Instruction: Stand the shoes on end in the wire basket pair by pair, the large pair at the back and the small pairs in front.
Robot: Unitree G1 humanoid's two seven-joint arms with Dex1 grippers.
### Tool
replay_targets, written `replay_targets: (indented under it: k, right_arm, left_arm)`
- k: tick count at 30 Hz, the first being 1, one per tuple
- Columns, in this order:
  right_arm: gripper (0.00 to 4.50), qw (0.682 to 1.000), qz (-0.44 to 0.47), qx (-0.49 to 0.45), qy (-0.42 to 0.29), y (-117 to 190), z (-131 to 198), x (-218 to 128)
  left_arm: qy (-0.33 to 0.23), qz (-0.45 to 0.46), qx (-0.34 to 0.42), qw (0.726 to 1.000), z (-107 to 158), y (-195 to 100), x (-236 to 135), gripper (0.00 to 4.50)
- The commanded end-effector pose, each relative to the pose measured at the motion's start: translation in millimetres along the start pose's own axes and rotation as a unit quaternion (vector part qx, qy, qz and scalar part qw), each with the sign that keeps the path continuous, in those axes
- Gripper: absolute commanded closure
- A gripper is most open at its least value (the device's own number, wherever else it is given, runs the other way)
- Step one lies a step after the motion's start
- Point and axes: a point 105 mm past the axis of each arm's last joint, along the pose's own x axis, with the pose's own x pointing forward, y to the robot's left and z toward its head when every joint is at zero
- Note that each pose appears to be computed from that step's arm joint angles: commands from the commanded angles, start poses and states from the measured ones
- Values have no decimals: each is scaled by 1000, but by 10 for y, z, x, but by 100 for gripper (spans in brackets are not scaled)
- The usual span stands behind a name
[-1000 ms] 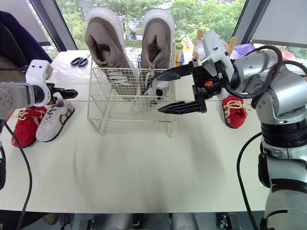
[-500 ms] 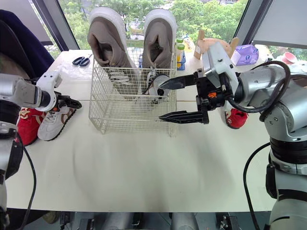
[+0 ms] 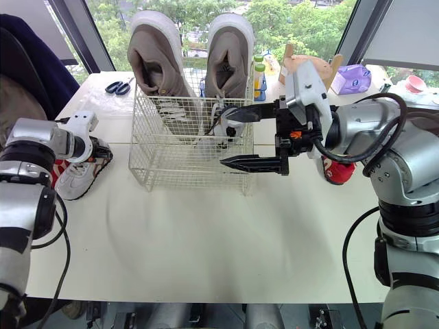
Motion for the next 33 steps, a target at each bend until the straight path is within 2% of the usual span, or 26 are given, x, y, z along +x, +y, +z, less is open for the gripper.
replay_targets:
  k: [1, 6, 9, 13, 15, 16, 17, 19, 23, 33]
  right_arm:
    - [0, 1000, -7, -12, -6, -20, 37, -11]
    - [0, 1000, -8, -2, -7, -64, 11, -24]
    - [0, 1000, -14, 11, -13, -130, 1, -39]
    - [0, 999, -21, 27, -13, -241, -38, -57]
    - [0, 999, -22, 32, -13, -300, -54, -33]
    - [0, 999, -20, 34, -12, -321, -61, -20]
    - [0, 999, -19, 36, -11, -344, -67, -7]
    - [0, 999, -14, 43, -6, -382, -87, 7]
    - [0, 998, 8, 54, 18, -335, -141, 44]
    - [0, 996, 8, 78, 48, -167, -113, -28]
  left_arm:
    - [-47, -10, -19, 999, 279, 42, -240, 443]
    - [-160, -52, -43, 985, 719, -82, -945, 443]
    - [-289, -52, -31, 955, 855, -264, -1588, 443]
    - [-494, -47, -92, 863, 814, -487, -2346, 443]
    - [-596, -116, -100, 788, 745, -815, -2667, 443]
    - [-629, -138, -97, 759, 682, -932, -2767, 443]
    - [-640, -155, -93, 747, 613, -1037, -2768, 443]
    - [-646, -170, -67, 741, 557, -1219, -2690, 443]
    - [-662, -208, -17, 720, 583, -1518, -2562, 443]
    - [-682, -277, 6, 676, 645, -2037, -2253, 443]
